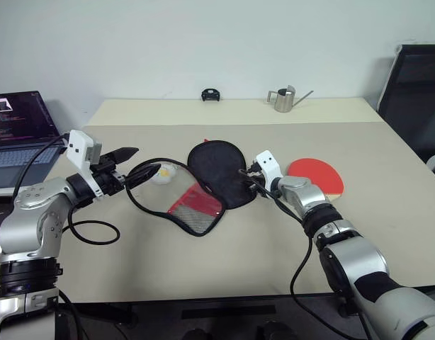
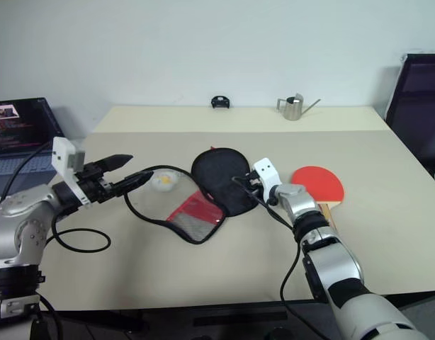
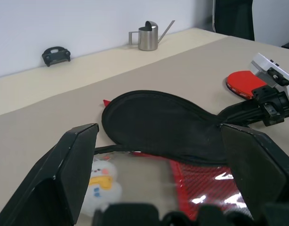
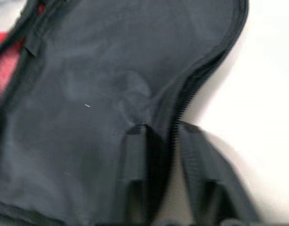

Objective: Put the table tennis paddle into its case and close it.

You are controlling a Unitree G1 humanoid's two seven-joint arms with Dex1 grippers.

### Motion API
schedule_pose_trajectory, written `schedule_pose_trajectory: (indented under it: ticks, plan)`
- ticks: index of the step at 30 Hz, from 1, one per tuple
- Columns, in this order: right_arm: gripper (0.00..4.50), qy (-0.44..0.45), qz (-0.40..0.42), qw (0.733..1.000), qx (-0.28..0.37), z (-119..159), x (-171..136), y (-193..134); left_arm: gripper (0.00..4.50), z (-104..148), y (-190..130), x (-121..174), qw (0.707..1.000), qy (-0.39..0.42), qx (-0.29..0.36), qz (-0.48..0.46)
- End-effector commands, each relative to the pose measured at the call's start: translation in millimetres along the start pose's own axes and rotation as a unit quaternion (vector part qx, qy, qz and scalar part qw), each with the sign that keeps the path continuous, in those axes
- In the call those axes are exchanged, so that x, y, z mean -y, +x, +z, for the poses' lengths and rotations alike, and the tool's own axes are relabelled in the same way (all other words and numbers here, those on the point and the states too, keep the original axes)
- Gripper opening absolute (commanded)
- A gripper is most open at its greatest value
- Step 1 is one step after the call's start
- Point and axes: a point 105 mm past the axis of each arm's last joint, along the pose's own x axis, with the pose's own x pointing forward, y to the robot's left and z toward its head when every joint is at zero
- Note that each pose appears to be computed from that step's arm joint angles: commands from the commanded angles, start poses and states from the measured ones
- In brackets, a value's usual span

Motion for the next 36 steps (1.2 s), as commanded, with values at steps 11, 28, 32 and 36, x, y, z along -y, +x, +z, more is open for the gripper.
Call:
schedule_pose_trajectory:
  ticks: [11,28,32,36]
  plan:
    - [0.04,0.102,-0.116,0.988,0.033,19.0,31.8,-6.7,4.50,12.2,-1.8,1.7,1.000,0.018,0.018,-0.002]
    - [0.04,0.266,-0.229,0.936,0.015,-6.9,39.2,-59.8,4.50,9.8,9.4,13.3,0.999,0.011,0.019,-0.037]
    - [0.04,0.295,-0.227,0.928,0.010,-9.6,13.7,-65.0,4.50,9.3,12.7,18.7,0.998,0.010,0.018,-0.051]
    - [0.04,0.303,-0.223,0.926,0.014,-2.4,-0.9,-65.1,4.50,9.0,14.4,22.2,0.998,0.009,0.017,-0.061]
